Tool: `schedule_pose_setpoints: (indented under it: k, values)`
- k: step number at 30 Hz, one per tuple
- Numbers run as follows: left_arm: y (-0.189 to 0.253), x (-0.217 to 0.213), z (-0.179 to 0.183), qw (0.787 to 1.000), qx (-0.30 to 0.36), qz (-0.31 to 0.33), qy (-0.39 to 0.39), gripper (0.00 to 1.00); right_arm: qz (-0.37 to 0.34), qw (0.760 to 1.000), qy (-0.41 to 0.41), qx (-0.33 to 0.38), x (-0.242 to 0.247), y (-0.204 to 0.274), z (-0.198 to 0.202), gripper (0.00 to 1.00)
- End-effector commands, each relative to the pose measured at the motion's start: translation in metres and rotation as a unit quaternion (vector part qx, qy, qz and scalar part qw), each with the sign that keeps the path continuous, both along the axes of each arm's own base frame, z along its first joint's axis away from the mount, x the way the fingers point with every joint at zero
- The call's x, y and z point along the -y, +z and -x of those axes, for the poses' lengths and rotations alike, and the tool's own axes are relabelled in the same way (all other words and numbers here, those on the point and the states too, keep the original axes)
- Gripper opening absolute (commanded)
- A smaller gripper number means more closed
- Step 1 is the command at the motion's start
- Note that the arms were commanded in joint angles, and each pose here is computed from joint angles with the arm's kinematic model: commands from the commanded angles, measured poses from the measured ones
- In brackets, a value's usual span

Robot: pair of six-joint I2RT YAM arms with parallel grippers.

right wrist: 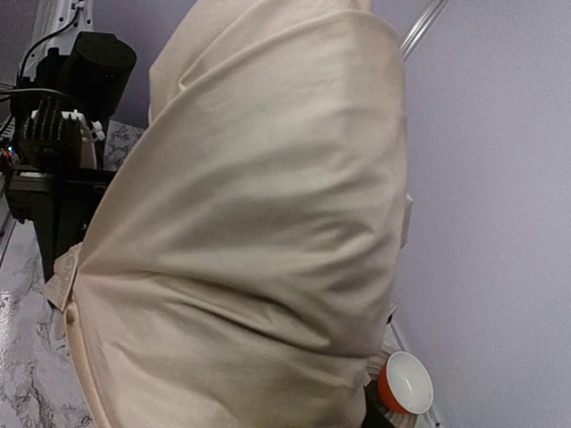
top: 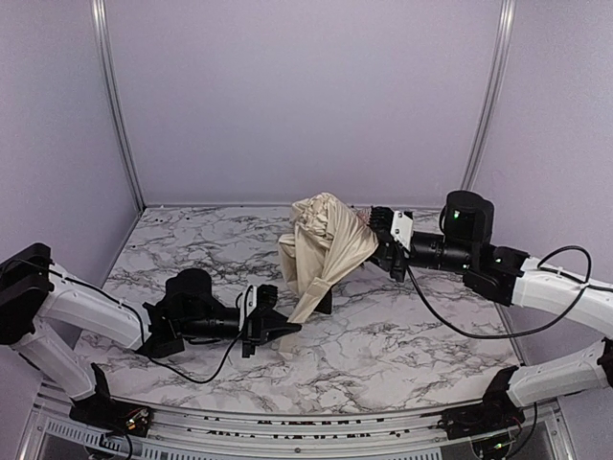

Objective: Put away the umbrella

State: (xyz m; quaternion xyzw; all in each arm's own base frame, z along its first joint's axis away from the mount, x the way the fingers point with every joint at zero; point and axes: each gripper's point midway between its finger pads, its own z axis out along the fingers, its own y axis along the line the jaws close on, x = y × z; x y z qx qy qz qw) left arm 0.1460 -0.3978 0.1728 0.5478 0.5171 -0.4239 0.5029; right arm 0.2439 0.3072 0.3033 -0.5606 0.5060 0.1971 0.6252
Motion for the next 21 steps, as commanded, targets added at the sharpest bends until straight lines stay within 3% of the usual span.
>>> schedule_pose_setpoints:
  k: [1, 5, 9, 15, 21]
  values:
    - [-0.063, -0.033, -0.025, 0.994, -0.012, -0.098, 0.049, 0.00, -0.078, 0.994, 0.047, 0.052, 0.007, 0.078, 0.028, 0.00]
    - [-0.074, -0.044, -0.059, 0.989, 0.025, -0.121, 0.080, 0.00, -0.016, 0.989, 0.138, 0.039, -0.015, 0.052, 0.076, 0.00]
    - [-0.079, -0.043, -0.088, 0.989, 0.018, -0.124, 0.073, 0.00, -0.012, 0.971, 0.235, 0.033, -0.032, 0.047, 0.135, 0.00]
    - [-0.070, -0.027, -0.113, 0.991, 0.053, -0.110, 0.057, 0.00, -0.004, 0.951, 0.308, 0.025, -0.041, 0.021, 0.172, 0.00]
    - [-0.027, -0.037, -0.150, 0.983, 0.133, -0.085, 0.095, 0.00, 0.108, 0.930, 0.347, -0.046, -0.057, -0.060, 0.203, 0.00]
